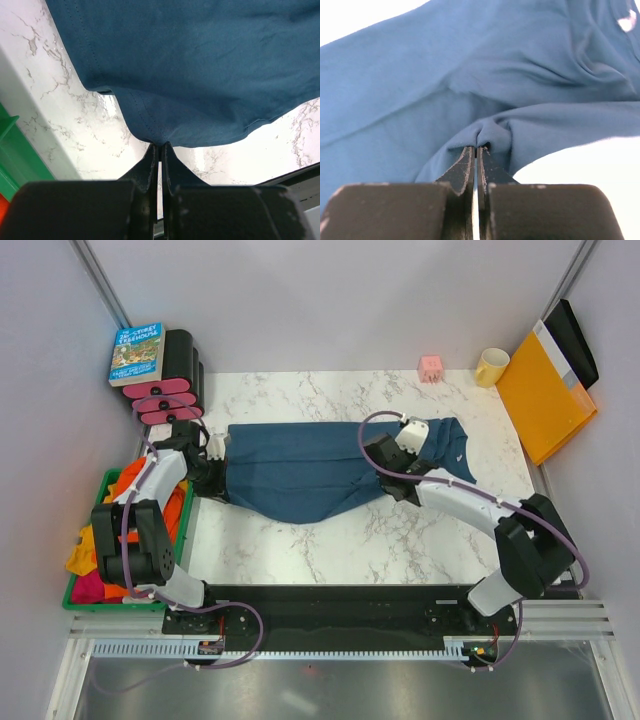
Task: Fold and stack the t-shirts
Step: Grap the side of the flattened tshirt closest away from the robot with both arms
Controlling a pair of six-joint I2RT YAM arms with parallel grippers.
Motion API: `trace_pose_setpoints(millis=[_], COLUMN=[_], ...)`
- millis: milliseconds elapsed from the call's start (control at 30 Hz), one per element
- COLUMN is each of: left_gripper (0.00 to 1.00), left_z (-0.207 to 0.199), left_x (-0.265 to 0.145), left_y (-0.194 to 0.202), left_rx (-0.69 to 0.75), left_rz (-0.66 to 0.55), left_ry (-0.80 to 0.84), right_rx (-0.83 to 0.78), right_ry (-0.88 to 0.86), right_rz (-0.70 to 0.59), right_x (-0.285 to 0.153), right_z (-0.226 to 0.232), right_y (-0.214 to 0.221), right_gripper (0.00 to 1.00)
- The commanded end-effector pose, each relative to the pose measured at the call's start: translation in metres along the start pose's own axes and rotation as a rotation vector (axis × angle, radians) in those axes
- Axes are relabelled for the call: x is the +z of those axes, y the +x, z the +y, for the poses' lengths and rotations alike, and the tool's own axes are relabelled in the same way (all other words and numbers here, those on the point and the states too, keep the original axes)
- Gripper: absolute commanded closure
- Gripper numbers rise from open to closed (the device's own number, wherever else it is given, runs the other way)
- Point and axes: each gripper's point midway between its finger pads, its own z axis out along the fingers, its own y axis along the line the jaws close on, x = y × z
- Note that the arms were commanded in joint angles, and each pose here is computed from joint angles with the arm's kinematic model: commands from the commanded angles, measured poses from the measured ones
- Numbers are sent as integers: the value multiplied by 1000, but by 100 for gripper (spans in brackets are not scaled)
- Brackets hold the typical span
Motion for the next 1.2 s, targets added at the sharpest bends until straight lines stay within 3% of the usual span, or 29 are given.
trace_pose_setpoints(millis=[0, 167, 300, 400, 467, 667, 1167], left_gripper=[98, 98, 98, 98, 98, 98, 98], left_z=[-2, 1, -1, -1, -1, -3, -5], left_x=[4, 6, 5, 3, 3, 8, 13], left_y=[-10, -10, -12, -15, -16, -17, -14], left_rx=[27, 26, 28, 33, 34, 24, 9], left_rz=[-25, -17, -23, -33, -37, -27, -19], left_ry=[21, 14, 17, 18, 20, 37, 46], right_rx=[-61, -76, -65, -39, -21, -38, -2], right_ry=[13, 11, 2, -11, -13, 4, 64], right_rz=[2, 6, -13, -43, -57, -35, 17], right_x=[22, 46, 49, 36, 29, 22, 94], right_z=[19, 40, 47, 44, 39, 15, 12], right_y=[-6, -16, -27, -40, -44, -30, -45], right_gripper=[100, 100, 65, 50, 45, 50, 52])
